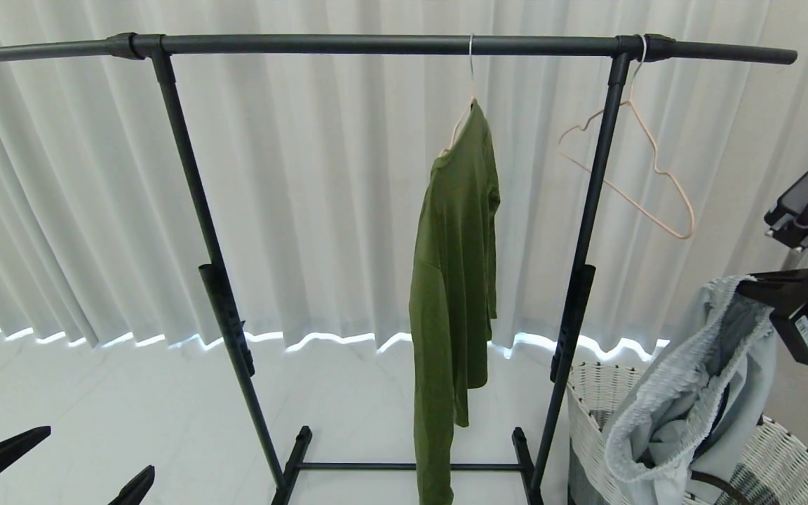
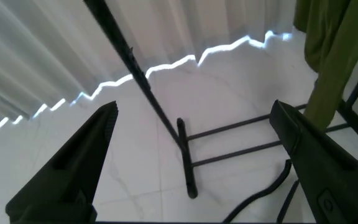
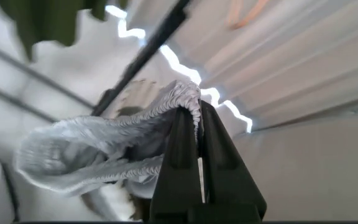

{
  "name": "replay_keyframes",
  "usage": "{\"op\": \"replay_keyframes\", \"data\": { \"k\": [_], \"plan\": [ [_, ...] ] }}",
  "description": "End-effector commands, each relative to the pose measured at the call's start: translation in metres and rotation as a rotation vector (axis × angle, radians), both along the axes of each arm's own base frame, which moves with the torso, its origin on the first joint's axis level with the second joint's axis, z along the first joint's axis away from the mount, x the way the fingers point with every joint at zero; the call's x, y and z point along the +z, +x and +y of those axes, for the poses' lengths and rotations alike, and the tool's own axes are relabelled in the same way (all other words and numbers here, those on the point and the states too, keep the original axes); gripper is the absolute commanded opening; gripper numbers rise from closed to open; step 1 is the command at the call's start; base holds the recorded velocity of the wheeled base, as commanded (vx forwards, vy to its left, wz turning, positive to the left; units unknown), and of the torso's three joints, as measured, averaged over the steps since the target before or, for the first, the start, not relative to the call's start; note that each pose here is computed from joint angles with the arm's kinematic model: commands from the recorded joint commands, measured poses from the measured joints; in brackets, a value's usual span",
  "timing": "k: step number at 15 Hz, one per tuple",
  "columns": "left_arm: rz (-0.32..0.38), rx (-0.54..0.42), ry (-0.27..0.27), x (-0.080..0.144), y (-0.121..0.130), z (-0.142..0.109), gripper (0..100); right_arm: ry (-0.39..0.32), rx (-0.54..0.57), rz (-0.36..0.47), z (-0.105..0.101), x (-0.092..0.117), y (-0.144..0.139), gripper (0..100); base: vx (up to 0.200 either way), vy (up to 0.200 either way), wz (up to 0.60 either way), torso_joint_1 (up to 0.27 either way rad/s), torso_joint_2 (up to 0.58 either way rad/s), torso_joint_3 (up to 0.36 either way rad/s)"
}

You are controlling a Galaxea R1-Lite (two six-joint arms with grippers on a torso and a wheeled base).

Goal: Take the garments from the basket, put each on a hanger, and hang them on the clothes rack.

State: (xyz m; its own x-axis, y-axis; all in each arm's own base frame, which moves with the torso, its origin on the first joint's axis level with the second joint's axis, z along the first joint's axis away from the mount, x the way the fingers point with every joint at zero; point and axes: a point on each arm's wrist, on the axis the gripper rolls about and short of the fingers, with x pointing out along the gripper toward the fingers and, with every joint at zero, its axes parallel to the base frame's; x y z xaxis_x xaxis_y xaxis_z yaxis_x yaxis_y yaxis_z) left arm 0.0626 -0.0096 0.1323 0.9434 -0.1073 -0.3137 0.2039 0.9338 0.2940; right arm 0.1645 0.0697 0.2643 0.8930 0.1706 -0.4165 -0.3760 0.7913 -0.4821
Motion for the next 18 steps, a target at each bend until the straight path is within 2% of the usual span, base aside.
{"op": "replay_keyframes", "data": {
  "k": [1, 2, 5, 7, 10, 11, 12, 15, 17, 18],
  "plan": [
    [-0.001, 0.004, 0.002, 0.001, 0.001, 0.0, 100, -0.002, 0.026, 0.012, 0.004, -0.004, -0.002, 0, -0.2, 0.0, 0.0, -0.002, 0.0, 0.007],
    [0.002, 0.001, 0.002, 0.0, 0.001, 0.0, 100, 0.0, 0.035, 0.007, 0.006, -0.003, -0.002, 0, -0.2, 0.0, 0.0, 0.007, 0.0, 0.002],
    [0.031, -0.004, 0.006, -0.001, 0.005, -0.001, 100, 0.006, 0.052, -0.006, 0.009, -0.001, -0.003, 0, 0.0, 0.0, 0.0, 0.0, 0.0, 0.0],
    [0.032, -0.013, 0.004, -0.002, 0.004, -0.001, 100, 0.027, 0.072, -0.049, 0.013, 0.005, -0.003, 0, 0.0, 0.0, 0.0, 0.0, 0.0, 0.0],
    [0.056, -0.148, 0.001, -0.002, 0.007, -0.009, 100, 0.063, 0.142, -0.11, 0.025, 0.022, -0.008, 0, 0.0, 0.0, 0.0, 0.0, 0.0, 0.0],
    [0.043, -0.214, -0.011, 0.008, 0.014, -0.016, 100, 0.075, 0.173, -0.128, 0.029, 0.028, -0.012, 0, 0.0, 0.0, 0.0, 0.0, 0.0, 0.0],
    [0.039, -0.284, -0.027, 0.023, 0.026, -0.027, 100, 0.083, 0.199, -0.138, 0.033, 0.032, -0.014, 0, 0.0, 0.0, 0.0, 0.0, 0.0, 0.0],
    [0.066, -0.473, -0.15, 0.063, 0.06, -0.08, 100, 0.114, 0.287, -0.17, 0.046, 0.041, -0.024, 0, 0.0, 0.0, 0.0, 0.0, 0.0, 0.0],
    [0.12, -0.594, -0.137, 0.063, 0.066, -0.113, 100, 0.143, 0.331, -0.204, 0.056, 0.045, -0.026, 0, 0.0, 0.0, 0.0, 0.0, 0.0, 0.0],
    [0.12, -0.594, -0.137, 0.063, 0.066, -0.113, 100, 0.143, 0.331, -0.204, 0.056, 0.045, -0.026, 0, 0.0, 0.0, 0.0, 0.0, 0.0, 0.0]
  ]
}}
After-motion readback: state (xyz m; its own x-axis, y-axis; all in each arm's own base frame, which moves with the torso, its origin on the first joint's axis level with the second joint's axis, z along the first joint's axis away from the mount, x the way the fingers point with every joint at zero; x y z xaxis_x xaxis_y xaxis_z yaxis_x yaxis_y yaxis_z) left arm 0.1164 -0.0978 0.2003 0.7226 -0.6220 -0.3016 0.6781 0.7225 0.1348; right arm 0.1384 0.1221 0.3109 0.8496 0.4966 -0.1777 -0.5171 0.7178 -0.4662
